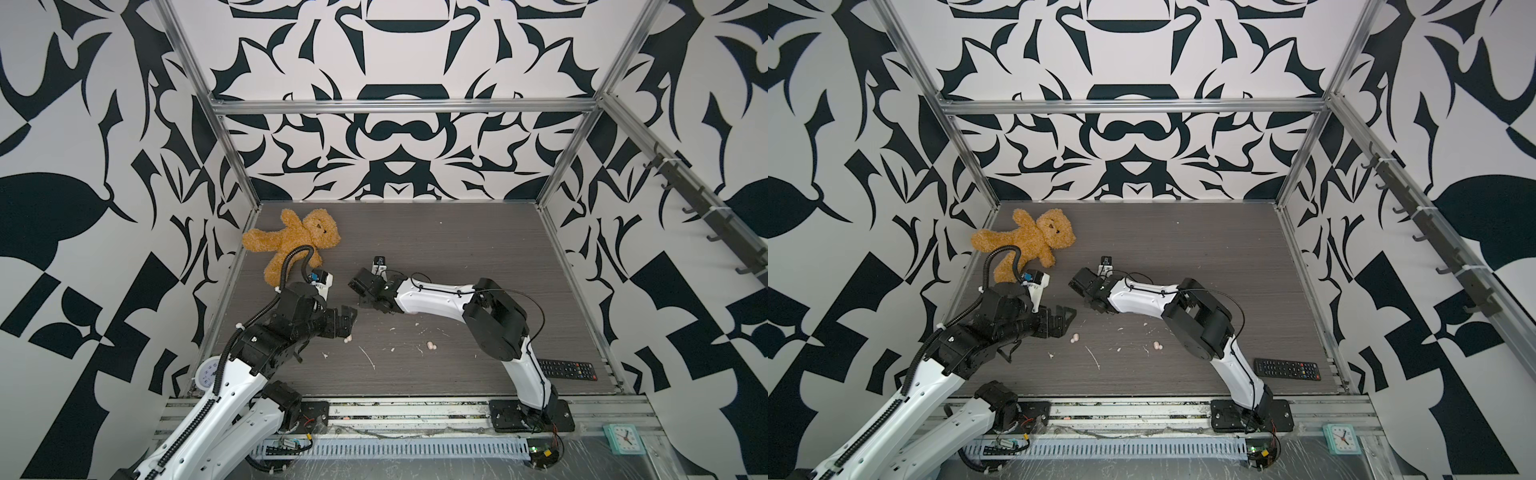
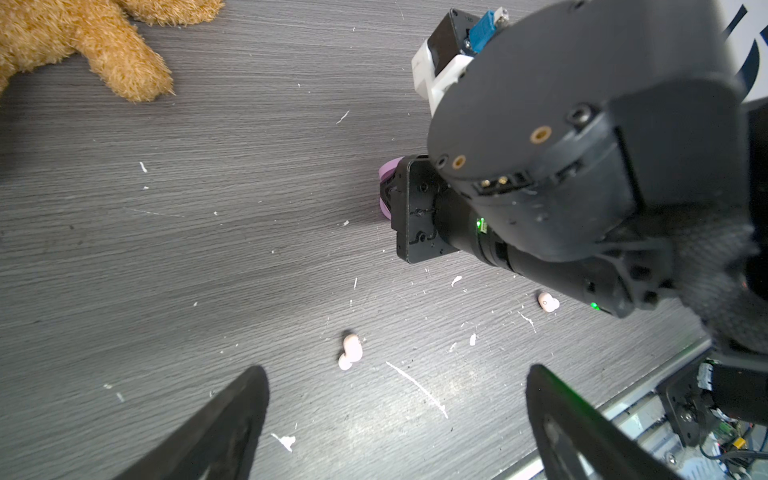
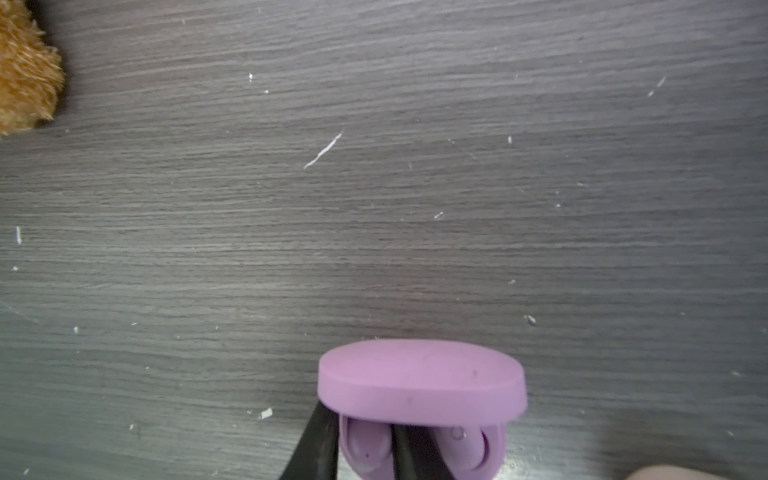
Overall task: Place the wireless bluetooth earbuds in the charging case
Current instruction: 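Press the lilac earbud down into the slot and open the right gripper, then raise the open right gripper up and away from the lilac case, then move the right gripper to the raised lilac lid and push it down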
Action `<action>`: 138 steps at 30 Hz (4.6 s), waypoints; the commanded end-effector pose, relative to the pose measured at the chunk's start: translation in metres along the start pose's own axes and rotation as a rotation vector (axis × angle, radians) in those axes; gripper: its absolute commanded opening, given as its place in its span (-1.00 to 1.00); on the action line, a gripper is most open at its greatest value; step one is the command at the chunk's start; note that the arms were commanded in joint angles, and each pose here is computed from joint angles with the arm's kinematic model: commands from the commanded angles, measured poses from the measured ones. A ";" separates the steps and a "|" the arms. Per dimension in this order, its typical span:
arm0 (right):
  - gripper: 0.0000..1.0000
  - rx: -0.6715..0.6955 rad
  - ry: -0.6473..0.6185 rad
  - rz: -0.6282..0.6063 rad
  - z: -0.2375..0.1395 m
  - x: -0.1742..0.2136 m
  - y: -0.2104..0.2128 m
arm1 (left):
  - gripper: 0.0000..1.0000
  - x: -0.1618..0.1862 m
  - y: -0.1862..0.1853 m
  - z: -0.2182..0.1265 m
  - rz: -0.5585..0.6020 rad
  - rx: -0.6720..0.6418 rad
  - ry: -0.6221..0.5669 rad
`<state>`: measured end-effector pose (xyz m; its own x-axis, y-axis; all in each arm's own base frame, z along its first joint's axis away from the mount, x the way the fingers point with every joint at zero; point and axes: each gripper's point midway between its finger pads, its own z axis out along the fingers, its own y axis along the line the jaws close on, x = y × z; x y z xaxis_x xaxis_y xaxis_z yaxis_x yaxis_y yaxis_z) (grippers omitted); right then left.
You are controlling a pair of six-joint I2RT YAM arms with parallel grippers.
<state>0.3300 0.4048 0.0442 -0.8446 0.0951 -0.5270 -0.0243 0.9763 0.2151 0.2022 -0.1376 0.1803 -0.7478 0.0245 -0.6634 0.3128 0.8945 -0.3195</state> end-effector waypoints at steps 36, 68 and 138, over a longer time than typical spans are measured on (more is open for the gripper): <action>-0.46 -0.003 -0.048 0.022 -0.030 -0.014 0.001 | 0.98 0.002 -0.003 0.003 0.007 0.018 0.009; -0.50 -0.071 -0.041 0.005 -0.039 -0.011 0.016 | 0.98 0.002 -0.003 0.002 0.008 0.019 0.006; 0.98 -0.722 0.253 -0.206 -0.081 -0.084 0.007 | 0.98 -0.015 0.000 -0.009 0.163 0.051 -0.283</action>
<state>0.3638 0.3753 0.1343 -0.8776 -0.2006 -0.4354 -0.4497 0.6593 0.6026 0.2064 -0.1311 0.1952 -0.5091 0.0334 -0.8600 0.4344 0.8726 -0.2233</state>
